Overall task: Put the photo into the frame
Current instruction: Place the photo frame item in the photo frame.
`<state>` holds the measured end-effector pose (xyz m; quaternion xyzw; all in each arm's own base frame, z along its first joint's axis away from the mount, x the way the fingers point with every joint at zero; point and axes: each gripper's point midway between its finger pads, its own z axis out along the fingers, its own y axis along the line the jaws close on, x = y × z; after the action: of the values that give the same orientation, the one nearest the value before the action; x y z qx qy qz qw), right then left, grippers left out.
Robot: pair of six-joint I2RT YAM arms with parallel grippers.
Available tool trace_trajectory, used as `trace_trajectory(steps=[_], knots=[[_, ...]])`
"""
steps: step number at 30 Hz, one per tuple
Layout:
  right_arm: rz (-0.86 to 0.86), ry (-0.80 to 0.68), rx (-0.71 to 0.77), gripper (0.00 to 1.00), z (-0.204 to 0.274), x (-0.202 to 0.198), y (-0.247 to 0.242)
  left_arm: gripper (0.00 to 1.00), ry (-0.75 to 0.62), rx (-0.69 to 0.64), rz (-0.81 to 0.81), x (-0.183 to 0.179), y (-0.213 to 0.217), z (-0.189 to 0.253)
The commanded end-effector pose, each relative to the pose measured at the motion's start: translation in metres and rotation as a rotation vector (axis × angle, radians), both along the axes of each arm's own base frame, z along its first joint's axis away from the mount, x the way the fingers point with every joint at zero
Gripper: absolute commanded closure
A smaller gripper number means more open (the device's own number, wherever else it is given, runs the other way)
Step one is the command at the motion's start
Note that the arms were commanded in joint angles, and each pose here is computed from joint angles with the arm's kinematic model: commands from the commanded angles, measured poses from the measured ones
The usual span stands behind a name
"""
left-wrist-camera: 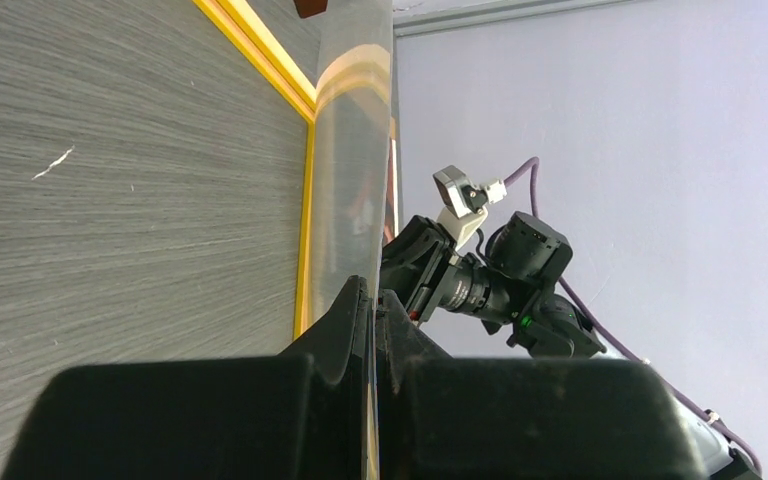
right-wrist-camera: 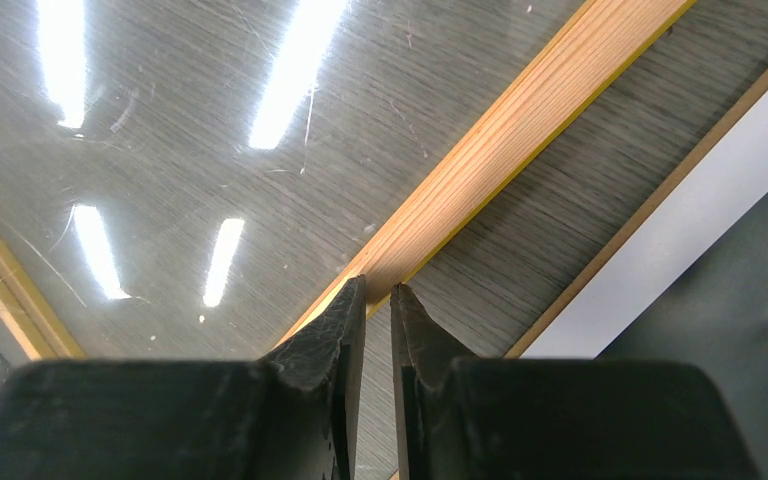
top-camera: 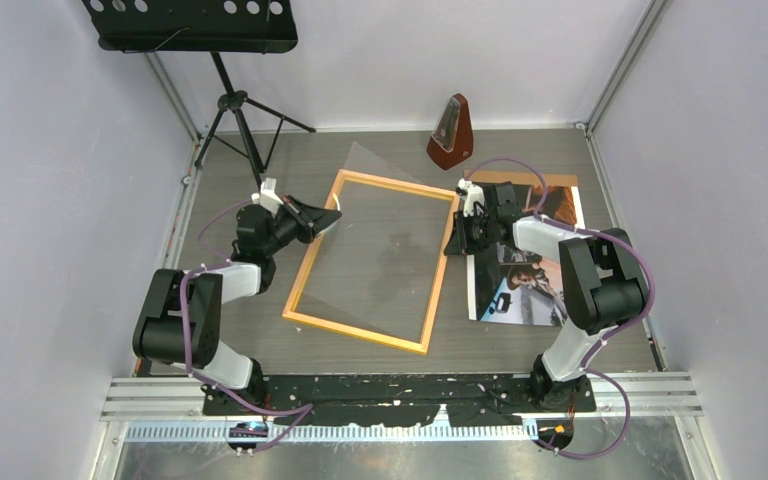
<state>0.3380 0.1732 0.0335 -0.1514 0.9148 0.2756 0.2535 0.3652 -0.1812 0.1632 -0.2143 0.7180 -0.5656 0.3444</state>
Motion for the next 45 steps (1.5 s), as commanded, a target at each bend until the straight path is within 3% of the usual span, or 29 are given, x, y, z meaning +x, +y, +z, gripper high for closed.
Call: trace_trajectory(steps=[1, 12, 28, 45], knots=[[0.010, -0.039, -0.035, 0.81, 0.006, 0.003, -0.003, 1.00, -0.004, -0.025, -0.032, 0.001, -0.009, 0.013], [0.012, -0.039, -0.037, 0.81, 0.007, 0.003, -0.004, 1.00, 0.018, -0.017, -0.047, -0.003, -0.015, 0.005], [0.015, -0.044, -0.033, 0.81, 0.008, 0.002, -0.003, 1.00, -0.073, 0.098, -0.076, -0.001, -0.014, -0.007], [0.018, -0.043, -0.033, 0.81, 0.008, 0.002, -0.003, 1.00, -0.075, 0.181, -0.081, 0.003, -0.012, -0.029]])
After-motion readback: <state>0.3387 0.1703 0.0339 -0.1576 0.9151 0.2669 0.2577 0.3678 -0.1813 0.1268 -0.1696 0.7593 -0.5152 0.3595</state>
